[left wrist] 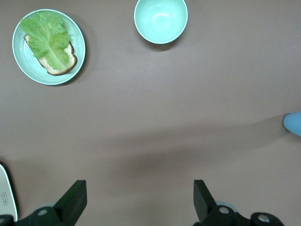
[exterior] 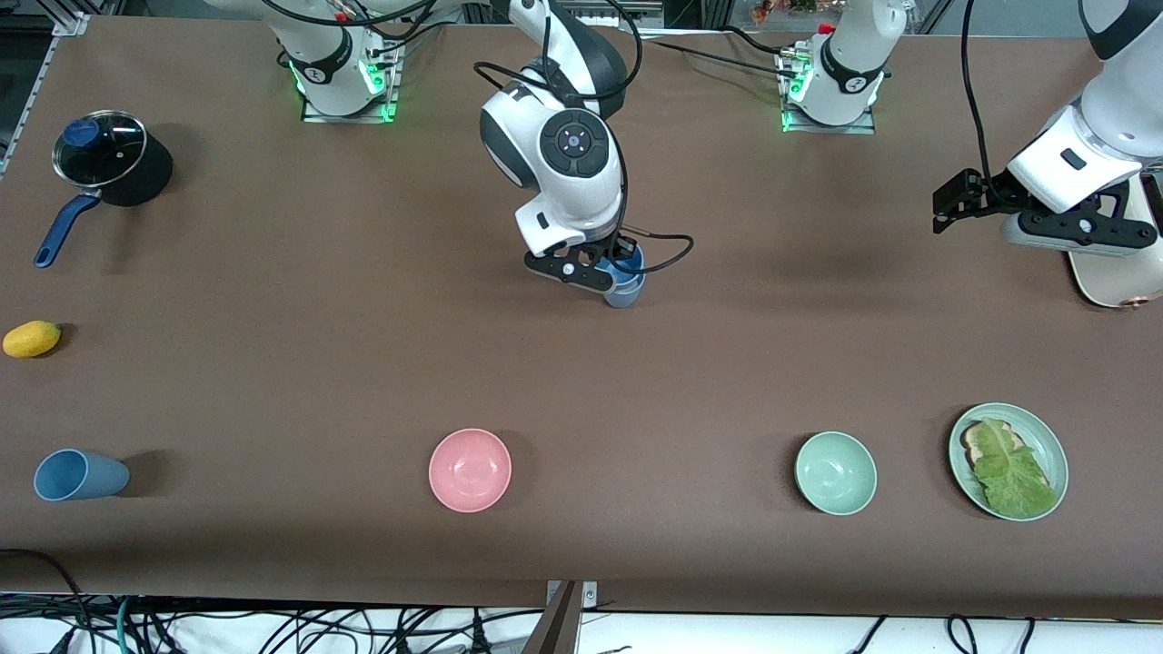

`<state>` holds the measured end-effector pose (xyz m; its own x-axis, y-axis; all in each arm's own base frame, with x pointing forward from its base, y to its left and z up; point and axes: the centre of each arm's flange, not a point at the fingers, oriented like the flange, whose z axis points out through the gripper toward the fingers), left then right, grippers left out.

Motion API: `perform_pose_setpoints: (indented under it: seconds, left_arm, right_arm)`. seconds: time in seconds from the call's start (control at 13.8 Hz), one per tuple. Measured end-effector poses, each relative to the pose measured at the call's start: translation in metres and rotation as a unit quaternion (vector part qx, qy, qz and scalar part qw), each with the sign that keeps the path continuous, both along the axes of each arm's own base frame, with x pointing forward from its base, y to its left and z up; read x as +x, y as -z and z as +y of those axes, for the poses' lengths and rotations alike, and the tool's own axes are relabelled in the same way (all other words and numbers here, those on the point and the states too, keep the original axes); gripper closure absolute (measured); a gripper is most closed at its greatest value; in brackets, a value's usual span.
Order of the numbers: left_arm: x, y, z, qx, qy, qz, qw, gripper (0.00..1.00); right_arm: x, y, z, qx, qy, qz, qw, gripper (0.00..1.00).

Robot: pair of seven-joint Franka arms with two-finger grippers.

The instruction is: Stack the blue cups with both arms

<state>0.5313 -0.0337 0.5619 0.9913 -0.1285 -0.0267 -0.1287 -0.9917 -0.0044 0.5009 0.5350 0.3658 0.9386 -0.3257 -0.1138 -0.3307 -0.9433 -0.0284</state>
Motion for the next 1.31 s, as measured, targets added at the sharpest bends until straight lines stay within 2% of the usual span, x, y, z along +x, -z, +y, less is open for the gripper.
perform_pose_setpoints:
  seconds: [0.15, 0.51, 0.65, 0.73, 0.87, 1.16, 1.31]
  left_arm:
    - [0.0, 0.0, 0.0, 0.0, 0.0, 0.0, 1.0, 0.0]
    - [0.0, 0.0, 0.0, 0.0, 0.0, 0.0, 1.0, 0.0]
    - [0.0, 0.0, 0.0, 0.0, 0.0, 0.0, 1.0, 0.0]
    - [0.0, 0.0, 0.0, 0.0, 0.0, 0.0, 1.0, 0.0]
    - [0.0, 0.0, 0.0, 0.0, 0.0, 0.001, 1.0, 0.0]
    - [0.0, 0.0, 0.0, 0.0, 0.0, 0.001, 1.0, 0.0]
    - [0.0, 0.0, 0.0, 0.0, 0.0, 0.001, 1.0, 0.0]
  right_arm:
    - [0.008, 0.0, -0.007, -0.003, 0.008, -0.005, 1.0, 0.81]
    - [0.022, -0.007, -0.019, -0.005, 0.02, -0.019, 1.0, 0.28]
    - [0.033, -0.02, -0.031, -0.006, 0.008, -0.034, 0.999, 0.05]
    - [0.04, -0.029, -0.041, -0.008, -0.005, -0.041, 0.999, 0.0]
    - [0.058, -0.049, -0.075, -0.013, -0.035, -0.051, 0.998, 0.0]
    - [0.101, -0.085, -0.196, -0.014, -0.099, -0.035, 0.994, 0.0]
    - [0.114, -0.104, -0.257, -0.027, -0.123, -0.032, 0.992, 0.0]
